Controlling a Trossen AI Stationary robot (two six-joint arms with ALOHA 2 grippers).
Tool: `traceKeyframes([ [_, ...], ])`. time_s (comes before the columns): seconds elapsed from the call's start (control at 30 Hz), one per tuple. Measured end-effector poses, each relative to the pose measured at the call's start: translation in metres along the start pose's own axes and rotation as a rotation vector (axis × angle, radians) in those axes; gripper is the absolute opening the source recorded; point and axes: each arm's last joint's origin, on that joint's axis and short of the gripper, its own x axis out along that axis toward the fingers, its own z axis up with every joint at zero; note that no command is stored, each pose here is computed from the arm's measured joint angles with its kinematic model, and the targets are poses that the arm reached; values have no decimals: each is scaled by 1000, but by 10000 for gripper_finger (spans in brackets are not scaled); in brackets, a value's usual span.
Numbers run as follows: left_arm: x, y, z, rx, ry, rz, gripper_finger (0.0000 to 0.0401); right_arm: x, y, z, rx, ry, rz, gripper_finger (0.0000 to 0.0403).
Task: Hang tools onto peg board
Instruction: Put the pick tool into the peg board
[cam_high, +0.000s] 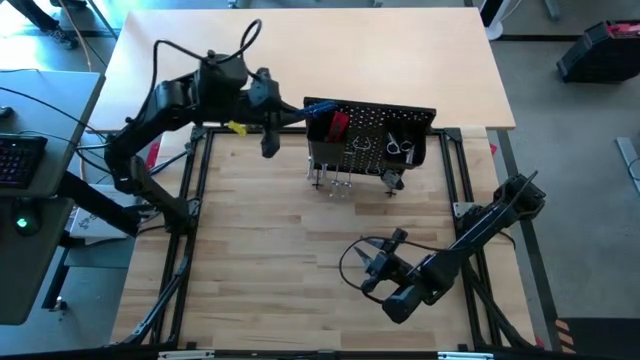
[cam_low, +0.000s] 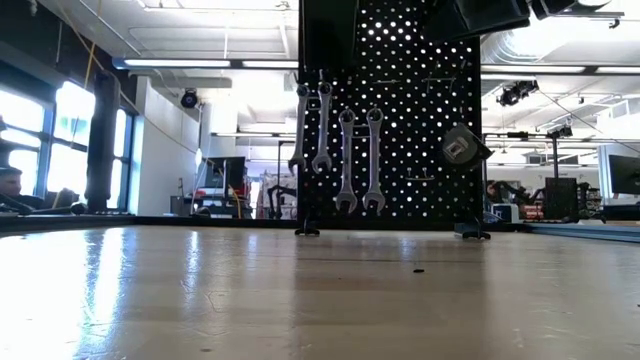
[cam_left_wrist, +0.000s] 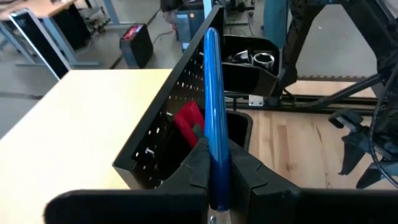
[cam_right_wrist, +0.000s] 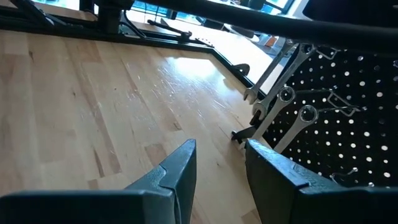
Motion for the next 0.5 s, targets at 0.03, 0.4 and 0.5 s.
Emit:
traceKeyframes([
  [0.03, 3, 2, -1, -4, 4, -7, 9, 0, 0, 0, 1, 0, 1, 130],
  [0.4, 35, 24, -8, -40, 42, -42, 10, 0, 0, 0, -7, 3, 4, 130],
  [0.5, 35, 26, -8, -33, 46, -33, 20, 0, 0, -1, -13, 3, 2, 130],
])
